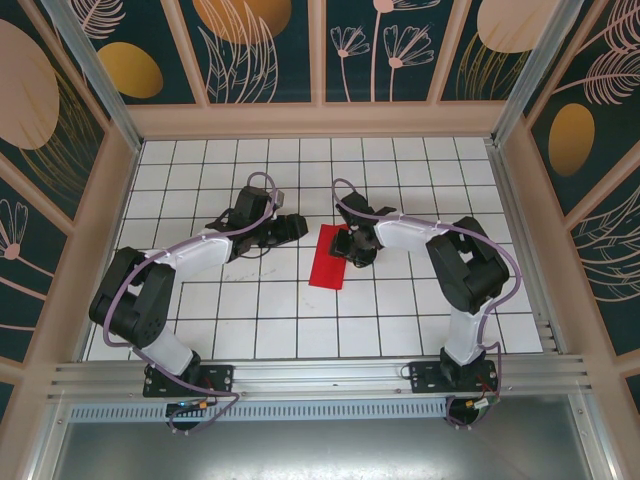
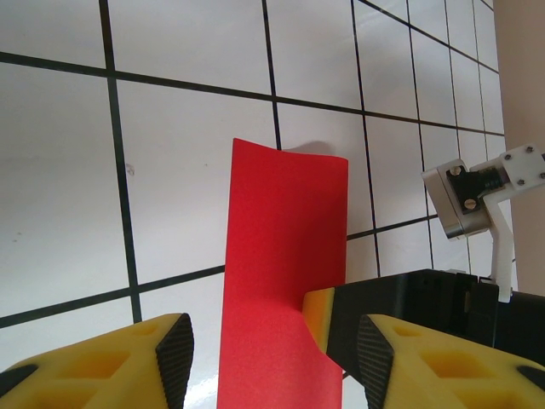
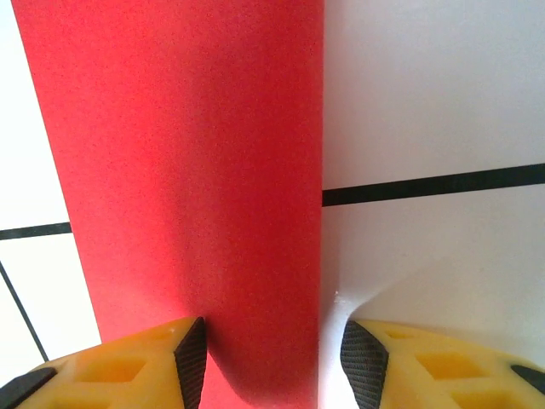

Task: Fold a paper plane with a square sheet of paper (pick it up from the middle)
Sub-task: Hold the square sheet of paper at the center of the table.

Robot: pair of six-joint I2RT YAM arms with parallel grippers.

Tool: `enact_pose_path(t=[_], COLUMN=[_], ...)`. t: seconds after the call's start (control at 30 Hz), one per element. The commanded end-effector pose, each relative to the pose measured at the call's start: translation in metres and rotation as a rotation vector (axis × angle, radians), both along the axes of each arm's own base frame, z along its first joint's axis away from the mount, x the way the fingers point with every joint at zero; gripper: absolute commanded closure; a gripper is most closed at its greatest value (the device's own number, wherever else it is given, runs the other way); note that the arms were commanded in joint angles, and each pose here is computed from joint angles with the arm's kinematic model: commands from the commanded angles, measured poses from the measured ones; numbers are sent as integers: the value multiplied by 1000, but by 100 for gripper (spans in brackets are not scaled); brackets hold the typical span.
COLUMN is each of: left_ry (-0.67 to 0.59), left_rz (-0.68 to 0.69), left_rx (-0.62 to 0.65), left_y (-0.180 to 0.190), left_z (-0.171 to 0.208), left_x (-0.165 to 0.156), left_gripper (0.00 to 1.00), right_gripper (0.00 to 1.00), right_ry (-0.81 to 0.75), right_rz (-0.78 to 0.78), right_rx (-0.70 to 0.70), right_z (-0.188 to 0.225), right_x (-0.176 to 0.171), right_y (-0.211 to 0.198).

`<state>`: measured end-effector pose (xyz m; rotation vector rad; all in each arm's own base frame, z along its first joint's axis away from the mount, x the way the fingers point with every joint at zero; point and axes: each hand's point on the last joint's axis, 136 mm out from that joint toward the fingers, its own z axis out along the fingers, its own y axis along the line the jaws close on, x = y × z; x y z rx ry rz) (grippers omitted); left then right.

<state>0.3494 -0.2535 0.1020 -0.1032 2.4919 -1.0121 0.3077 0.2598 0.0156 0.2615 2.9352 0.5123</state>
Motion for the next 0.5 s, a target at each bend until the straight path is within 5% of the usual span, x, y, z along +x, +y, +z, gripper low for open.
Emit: enact_pose_path(t=[0.0, 0.47], left_ry=[-3, 3], left_rz=[-3, 4], left_rx=[-1, 2], left_y=[1, 2], left_z=[1, -1], left_x=[0, -2], left_gripper=[44, 43], right_gripper=[48, 51], right_ry=[47, 22], right_rz=[-6, -18], right_rx=[-41, 47], right_z=[-46, -38], right_x=[-10, -10], right_y=[-8, -8])
